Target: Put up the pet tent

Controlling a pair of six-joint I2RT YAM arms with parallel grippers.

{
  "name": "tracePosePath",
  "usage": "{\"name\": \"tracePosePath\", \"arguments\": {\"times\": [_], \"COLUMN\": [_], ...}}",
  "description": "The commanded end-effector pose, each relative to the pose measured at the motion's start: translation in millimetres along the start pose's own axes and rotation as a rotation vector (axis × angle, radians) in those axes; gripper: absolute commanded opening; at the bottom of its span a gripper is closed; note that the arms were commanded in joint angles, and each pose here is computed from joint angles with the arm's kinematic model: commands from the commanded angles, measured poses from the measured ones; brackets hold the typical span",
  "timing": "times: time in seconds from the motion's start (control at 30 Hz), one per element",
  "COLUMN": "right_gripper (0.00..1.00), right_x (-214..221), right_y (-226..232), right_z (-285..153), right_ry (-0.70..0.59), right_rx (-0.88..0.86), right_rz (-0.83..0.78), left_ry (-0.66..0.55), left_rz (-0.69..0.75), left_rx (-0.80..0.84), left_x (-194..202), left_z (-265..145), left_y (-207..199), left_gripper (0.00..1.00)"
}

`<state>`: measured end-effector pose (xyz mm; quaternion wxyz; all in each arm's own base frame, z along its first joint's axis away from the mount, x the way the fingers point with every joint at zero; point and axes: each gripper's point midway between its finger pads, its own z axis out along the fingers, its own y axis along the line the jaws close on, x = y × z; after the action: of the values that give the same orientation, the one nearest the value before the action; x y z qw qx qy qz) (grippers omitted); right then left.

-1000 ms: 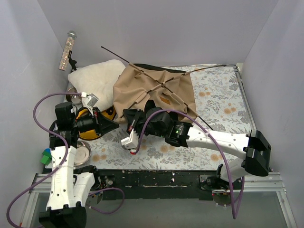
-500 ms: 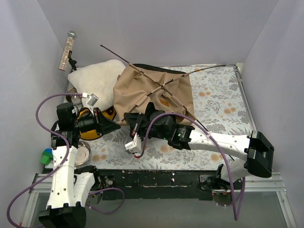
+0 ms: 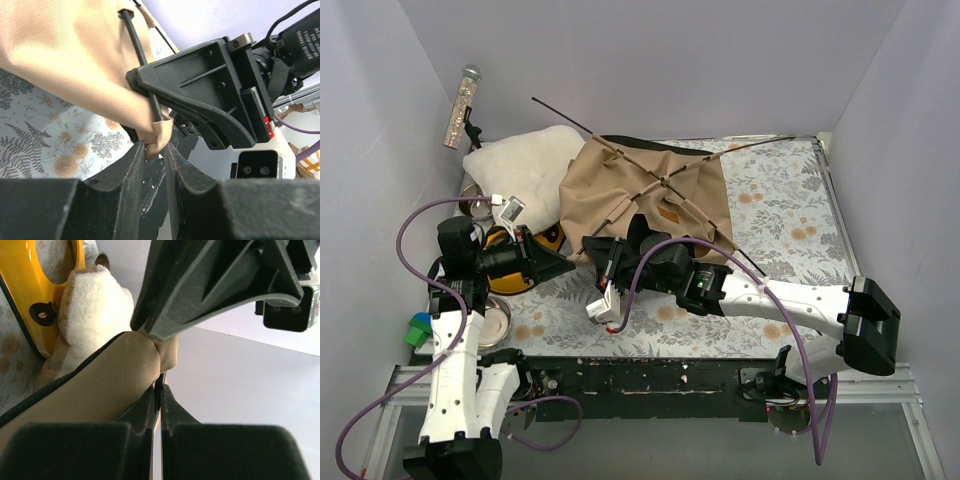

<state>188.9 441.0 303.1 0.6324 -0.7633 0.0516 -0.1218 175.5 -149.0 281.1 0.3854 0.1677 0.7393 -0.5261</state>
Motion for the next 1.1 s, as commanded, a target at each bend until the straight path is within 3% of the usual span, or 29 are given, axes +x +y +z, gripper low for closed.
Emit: {"name": "tracePosePath", "arguments": {"times": [0.0, 0.4, 0.73, 0.87, 1.0, 1.07], "right_gripper": [0.01, 0.01, 0.01, 0.01, 0.01, 0.01], "right_x": [-15.5, -21.0, -8.2, -4.5, -2.2, -0.9], "right_y": [-4.3, -4.3, -8.7, -5.1, 1.8, 5.0], "right_z": [7.7, 12.6, 14.7, 3.0, -6.6, -9.5], "right_ry": [-0.064, -0.089, -0.023, -0.012, -0.004, 0.001], "right_rx": [0.02, 0.036, 0.039, 0.029, 0.006, -0.001], "right_rz": [-0.094, -0.131, -0.1, -0.087, -0.079, -0.078], "left_ry": [-0.013, -0.038, -0.04, 0.036, 0.097, 0.105], "left_rz": [0.044, -0.083, -0.077, -0.078, 0.022, 0.054], "left_rx": [0.052, -0.004, -0.065, -0.14, -0.131, -0.082], "left_x": [-5.9, -11.8, -8.0, -4.2, -10.6, -12.5], "left_z": [-2.3, 3.1, 2.5, 1.2, -1.9, -1.7], "left_y": [-17.0, -6.0, -2.0, 16.1, 14.9, 6.5], "left_gripper": [0.23, 0.23, 0.35, 0.51, 0.71, 0.68]}}
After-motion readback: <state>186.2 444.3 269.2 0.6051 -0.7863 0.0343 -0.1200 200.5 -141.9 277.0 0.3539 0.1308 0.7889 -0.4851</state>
